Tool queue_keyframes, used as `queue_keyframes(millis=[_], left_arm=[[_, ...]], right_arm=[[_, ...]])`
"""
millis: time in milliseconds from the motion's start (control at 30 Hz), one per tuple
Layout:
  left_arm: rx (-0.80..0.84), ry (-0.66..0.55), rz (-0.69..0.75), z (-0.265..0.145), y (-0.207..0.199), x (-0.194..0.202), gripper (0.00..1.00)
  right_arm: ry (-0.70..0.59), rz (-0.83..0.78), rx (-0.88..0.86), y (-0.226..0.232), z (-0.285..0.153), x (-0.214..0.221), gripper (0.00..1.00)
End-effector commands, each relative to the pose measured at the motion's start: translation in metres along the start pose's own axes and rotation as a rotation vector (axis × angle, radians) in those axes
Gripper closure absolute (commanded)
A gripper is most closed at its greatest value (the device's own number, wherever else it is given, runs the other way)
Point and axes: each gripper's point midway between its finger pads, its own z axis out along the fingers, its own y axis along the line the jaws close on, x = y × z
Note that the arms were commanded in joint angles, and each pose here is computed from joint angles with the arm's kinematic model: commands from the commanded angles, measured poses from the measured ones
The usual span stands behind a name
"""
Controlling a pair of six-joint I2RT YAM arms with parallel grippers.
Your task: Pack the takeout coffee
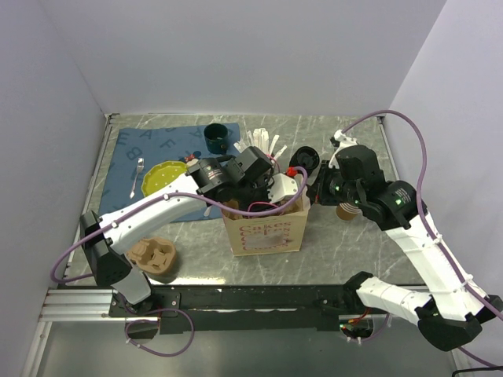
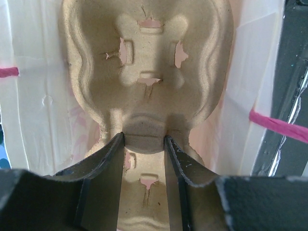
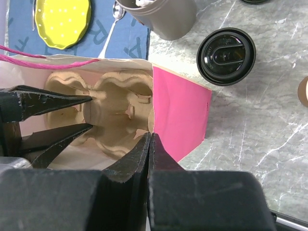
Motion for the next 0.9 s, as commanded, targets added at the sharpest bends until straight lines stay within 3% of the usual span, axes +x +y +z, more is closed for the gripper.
queue_keyframes(millis=[0, 600, 867], left_arm=[[0.016, 0.039, -0.008, 0.006, -0.005, 0.007, 0.66], [0.039, 0.116, -0.011, 0.026, -0.012, 0.026, 0.65], [0.031, 0.1, -0.02, 0.026, -0.011, 0.02, 0.53]], right_arm=[[-0.051, -0.015, -0.005, 0.001, -0.012, -0.012, 1.0], [-0.067, 0.006, -0.018, -0.002, -0.014, -0.005, 1.0], [-0.079, 0.025, -0.025, -0.001, -0.018, -0.006, 1.0]])
